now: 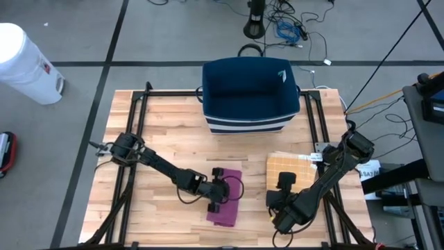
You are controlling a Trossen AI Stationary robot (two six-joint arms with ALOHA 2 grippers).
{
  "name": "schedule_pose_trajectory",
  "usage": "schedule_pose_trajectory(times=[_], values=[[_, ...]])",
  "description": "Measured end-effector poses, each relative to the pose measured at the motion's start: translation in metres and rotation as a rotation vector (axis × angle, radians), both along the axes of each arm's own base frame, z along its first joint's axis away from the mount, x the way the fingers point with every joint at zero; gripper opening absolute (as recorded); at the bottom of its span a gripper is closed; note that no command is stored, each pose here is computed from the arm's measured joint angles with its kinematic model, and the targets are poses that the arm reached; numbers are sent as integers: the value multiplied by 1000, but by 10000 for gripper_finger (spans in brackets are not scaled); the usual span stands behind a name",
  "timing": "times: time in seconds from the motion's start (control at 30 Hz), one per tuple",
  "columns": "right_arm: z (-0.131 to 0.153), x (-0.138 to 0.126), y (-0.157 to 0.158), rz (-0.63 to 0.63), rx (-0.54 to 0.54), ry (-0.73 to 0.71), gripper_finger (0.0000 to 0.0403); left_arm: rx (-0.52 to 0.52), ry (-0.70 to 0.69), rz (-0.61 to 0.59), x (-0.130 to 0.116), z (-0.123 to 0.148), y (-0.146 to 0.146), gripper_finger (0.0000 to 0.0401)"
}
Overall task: Fold towel
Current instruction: Fold the purple towel
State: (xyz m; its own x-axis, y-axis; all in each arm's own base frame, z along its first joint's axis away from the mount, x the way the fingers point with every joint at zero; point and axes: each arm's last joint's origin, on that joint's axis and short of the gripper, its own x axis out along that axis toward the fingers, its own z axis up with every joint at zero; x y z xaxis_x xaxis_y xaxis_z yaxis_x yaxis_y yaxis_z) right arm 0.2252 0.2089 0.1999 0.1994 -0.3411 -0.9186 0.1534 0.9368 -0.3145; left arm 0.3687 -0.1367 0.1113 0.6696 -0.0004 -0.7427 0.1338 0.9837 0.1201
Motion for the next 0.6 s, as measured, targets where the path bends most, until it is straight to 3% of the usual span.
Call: schedule_pose_trajectory(times=[0.27,0.6], values=[[-26,-9,-4,-51,58,46,198,-13,6,-20,0,-1,0,99],[-55,-9,-6,-26,147,-34,198,12,19,-5,-1,-2,0,99]])
